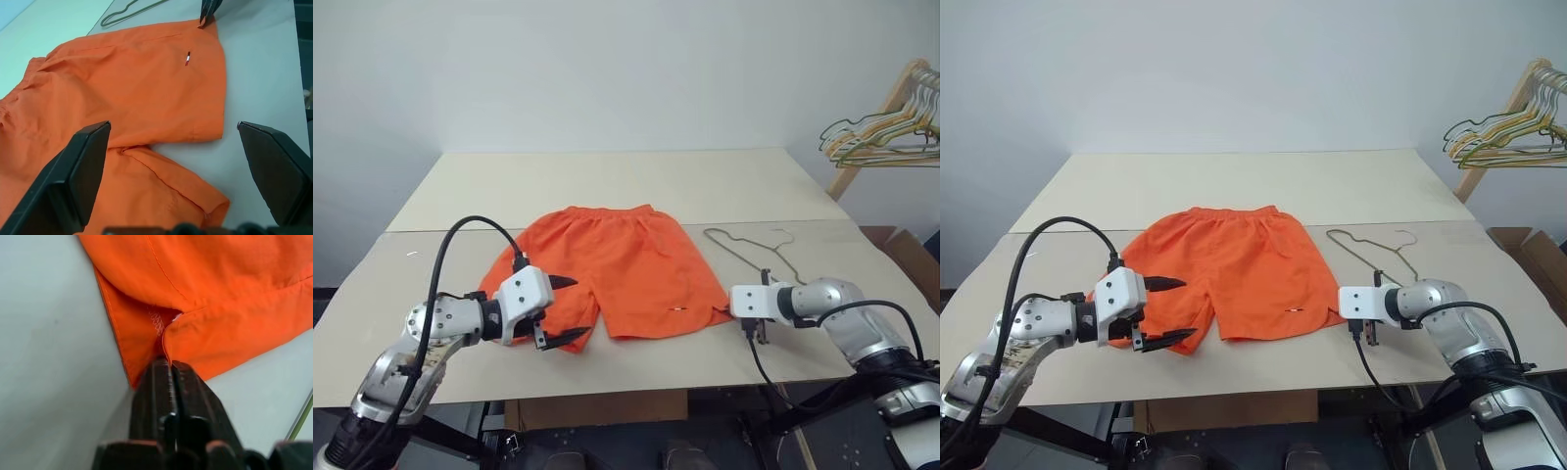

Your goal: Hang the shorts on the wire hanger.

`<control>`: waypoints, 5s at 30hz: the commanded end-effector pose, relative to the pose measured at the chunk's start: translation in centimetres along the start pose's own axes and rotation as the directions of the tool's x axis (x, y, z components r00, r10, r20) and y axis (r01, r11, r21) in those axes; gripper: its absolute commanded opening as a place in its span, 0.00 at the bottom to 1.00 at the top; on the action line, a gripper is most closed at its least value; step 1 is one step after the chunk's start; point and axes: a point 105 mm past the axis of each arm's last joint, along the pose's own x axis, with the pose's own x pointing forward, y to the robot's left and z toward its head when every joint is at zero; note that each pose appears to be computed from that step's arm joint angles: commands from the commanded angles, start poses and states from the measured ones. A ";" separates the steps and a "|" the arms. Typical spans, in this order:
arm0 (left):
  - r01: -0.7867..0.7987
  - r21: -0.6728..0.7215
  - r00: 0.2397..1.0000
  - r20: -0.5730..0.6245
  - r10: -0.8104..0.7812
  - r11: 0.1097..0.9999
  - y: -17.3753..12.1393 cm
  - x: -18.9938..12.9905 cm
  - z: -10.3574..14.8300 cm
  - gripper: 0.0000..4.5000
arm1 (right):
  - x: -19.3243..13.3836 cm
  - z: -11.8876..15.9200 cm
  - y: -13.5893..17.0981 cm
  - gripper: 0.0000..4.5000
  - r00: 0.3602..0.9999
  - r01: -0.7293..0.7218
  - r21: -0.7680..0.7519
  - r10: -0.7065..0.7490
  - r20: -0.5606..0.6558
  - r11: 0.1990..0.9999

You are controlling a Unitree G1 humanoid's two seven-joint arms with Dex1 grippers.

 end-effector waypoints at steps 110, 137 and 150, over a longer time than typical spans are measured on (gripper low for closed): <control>0.126 0.022 0.952 -0.283 -0.115 0.992 -2.7 -4.9 -0.5 0.00 | 4.1 9.7 -5.2 0.63 0.948 0.226 -0.464 -0.084 0.307 0.856; 0.005 0.179 0.947 -0.316 0.053 0.984 4.1 -3.1 -1.8 0.00 | 5.2 5.0 -9.5 0.01 0.960 0.258 -0.517 -0.276 0.043 0.816; 0.054 0.397 0.978 -0.208 0.033 0.916 6.3 2.3 1.5 0.00 | -1.3 -2.0 -5.8 0.01 0.960 0.170 -0.388 -0.241 -0.142 0.906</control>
